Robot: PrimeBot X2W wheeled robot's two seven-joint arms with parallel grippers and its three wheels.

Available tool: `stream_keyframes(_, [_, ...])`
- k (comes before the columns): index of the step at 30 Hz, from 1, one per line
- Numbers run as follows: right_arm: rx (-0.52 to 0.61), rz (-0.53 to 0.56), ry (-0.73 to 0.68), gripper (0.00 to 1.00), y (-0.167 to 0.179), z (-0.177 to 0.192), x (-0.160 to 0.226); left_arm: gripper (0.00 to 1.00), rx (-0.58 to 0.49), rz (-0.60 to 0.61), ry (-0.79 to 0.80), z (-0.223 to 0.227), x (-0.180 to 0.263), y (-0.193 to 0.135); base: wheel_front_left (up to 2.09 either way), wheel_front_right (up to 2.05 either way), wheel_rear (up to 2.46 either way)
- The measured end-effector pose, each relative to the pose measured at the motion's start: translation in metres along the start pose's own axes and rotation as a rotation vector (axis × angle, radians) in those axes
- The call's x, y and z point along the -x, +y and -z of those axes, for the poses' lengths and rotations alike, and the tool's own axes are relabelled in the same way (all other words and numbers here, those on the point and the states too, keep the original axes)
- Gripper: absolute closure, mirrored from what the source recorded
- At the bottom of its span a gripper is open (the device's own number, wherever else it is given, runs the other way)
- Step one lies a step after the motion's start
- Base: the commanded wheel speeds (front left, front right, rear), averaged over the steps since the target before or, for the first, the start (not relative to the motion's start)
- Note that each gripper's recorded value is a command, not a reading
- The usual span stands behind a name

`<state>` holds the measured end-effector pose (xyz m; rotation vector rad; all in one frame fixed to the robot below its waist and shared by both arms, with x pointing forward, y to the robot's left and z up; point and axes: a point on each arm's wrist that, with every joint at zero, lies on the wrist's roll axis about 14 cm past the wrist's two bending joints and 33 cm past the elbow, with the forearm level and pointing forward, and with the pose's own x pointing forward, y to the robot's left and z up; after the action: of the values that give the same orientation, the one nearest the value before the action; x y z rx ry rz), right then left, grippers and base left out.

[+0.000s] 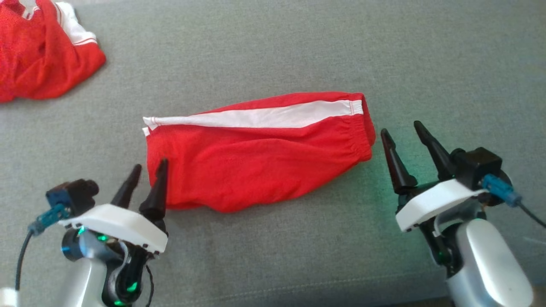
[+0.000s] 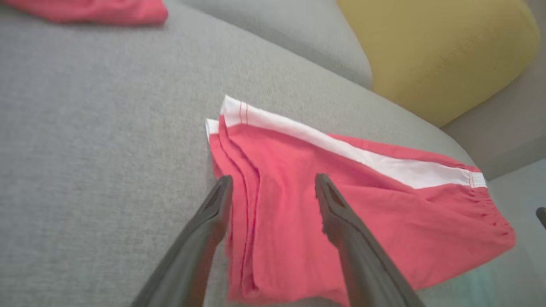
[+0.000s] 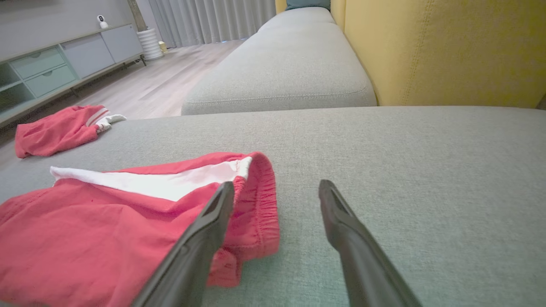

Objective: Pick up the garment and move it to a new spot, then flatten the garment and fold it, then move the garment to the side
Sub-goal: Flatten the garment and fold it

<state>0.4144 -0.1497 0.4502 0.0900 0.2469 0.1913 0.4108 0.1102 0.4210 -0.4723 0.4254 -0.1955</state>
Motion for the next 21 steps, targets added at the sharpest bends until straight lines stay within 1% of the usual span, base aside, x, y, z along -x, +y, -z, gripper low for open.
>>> stream_keyframes(5, [0.019,-0.025,0.036,0.0,-0.001,-0.004,-0.001,0.0,-0.087,-0.007,-0.159,-0.025,0.007,-0.002,0.0,0.0,0.0])
stream_keyframes(8, [0.029,-0.044,0.071,0.0,0.001,-0.007,-0.002,0.0,-0.139,0.002,-0.241,-0.038,0.014,-0.01,0.0,0.0,0.0])
stream_keyframes(11, [0.039,-0.063,0.112,0.0,0.002,-0.009,-0.002,0.0,-0.167,-0.014,-0.318,-0.049,0.024,-0.013,0.0,0.0,0.0])
stream_keyframes(14, [0.041,-0.087,0.158,0.0,0.008,-0.01,-0.005,0.0,-0.19,-0.034,-0.34,-0.047,0.036,-0.012,0.0,0.0,0.0])
stream_keyframes(17, [0.037,-0.111,0.2,0.0,0.014,-0.009,-0.009,0.0,-0.186,-0.044,-0.334,-0.038,0.046,-0.013,0.0,0.0,0.0])
stream_keyframes(21, [0.031,-0.128,0.291,0.0,0.018,0.007,-0.013,0.0,-0.196,-0.067,-0.358,-0.04,0.057,-0.009,0.0,0.0,0.0])
